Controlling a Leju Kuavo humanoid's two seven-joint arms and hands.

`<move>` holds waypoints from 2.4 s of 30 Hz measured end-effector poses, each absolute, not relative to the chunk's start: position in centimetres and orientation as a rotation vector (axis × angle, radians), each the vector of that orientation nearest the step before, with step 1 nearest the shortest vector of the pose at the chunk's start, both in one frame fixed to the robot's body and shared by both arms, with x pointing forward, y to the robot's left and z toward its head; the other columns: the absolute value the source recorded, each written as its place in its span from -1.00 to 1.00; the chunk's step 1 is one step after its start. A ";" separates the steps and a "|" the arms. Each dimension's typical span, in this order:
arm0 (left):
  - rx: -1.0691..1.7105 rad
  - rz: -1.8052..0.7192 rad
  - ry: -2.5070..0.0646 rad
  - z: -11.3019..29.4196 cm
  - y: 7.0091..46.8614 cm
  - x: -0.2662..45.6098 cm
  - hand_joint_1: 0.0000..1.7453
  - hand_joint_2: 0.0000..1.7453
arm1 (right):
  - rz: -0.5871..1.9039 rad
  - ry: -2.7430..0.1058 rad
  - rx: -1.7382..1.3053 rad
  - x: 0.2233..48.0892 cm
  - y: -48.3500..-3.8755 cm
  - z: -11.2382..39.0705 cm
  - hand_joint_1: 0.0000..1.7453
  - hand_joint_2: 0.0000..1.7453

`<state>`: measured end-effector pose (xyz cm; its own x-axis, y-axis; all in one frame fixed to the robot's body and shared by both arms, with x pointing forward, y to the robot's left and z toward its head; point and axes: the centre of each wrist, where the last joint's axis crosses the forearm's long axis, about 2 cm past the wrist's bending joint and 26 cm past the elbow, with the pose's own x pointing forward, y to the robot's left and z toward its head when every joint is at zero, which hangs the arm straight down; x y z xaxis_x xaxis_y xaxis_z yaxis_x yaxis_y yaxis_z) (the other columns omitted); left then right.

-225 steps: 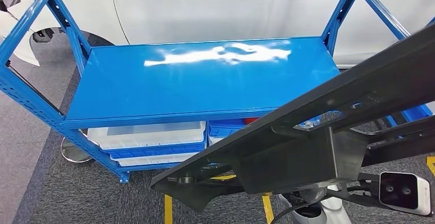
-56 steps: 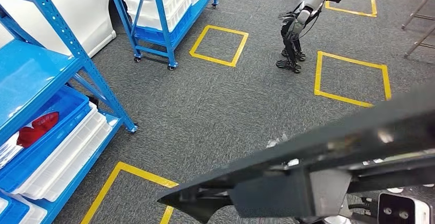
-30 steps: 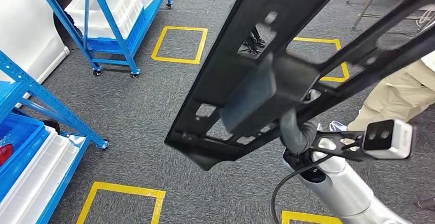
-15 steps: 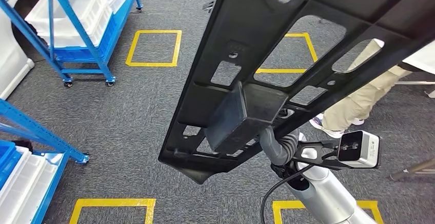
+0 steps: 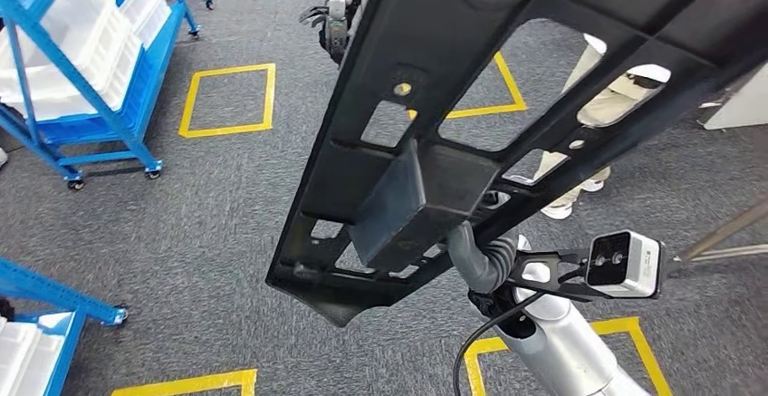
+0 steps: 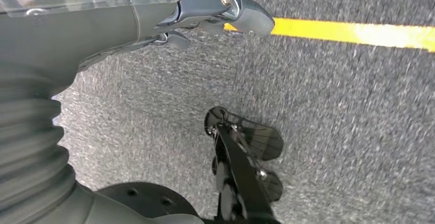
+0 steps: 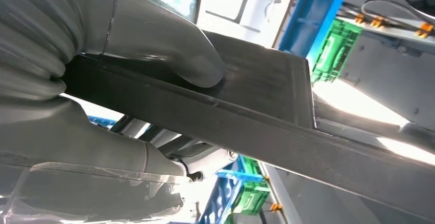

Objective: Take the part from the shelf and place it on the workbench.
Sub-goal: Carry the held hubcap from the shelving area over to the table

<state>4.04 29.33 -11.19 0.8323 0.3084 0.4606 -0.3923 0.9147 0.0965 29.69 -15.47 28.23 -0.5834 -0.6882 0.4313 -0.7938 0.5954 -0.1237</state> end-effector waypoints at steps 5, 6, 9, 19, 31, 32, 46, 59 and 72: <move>0.193 0.374 -0.454 -11.2 29.4 4.0 -1.00 1.00 | 0.429 -2.488 1.203 29.6 -15.2 28.3 1.00 1.00; 0.193 0.374 -0.455 -11.2 29.5 4.0 -1.00 1.00 | 0.427 -2.488 1.205 29.6 -15.2 28.4 1.00 1.00; 0.193 0.375 -0.463 -11.2 29.5 4.3 -1.00 1.00 | 0.422 -2.488 1.203 29.5 -15.2 28.4 1.00 1.00; 0.190 0.375 -0.467 -11.2 29.4 4.2 -1.00 1.00 | 0.411 -2.491 1.195 29.4 -15.5 28.3 1.00 1.00; 0.186 0.388 -0.456 -11.2 29.3 4.2 -1.00 1.00 | 0.409 -2.491 1.209 29.8 -16.2 28.7 1.00 1.00; 0.186 0.389 -0.455 -11.2 29.3 4.2 -1.00 1.00 | 0.409 -2.489 1.209 29.8 -16.3 28.6 1.00 1.00; 0.179 0.385 -0.461 -11.2 29.3 4.3 -1.00 1.00 | 0.402 -2.496 1.186 29.8 -16.7 28.1 1.00 1.00; 0.178 0.388 -0.457 -11.1 29.2 4.4 -1.00 1.00 | 0.403 -2.501 1.207 29.7 -16.3 28.4 1.00 1.00; 0.178 0.386 -0.468 -11.1 29.1 4.5 -1.00 1.00 | 0.402 -2.497 1.216 29.7 -16.2 28.4 1.00 1.00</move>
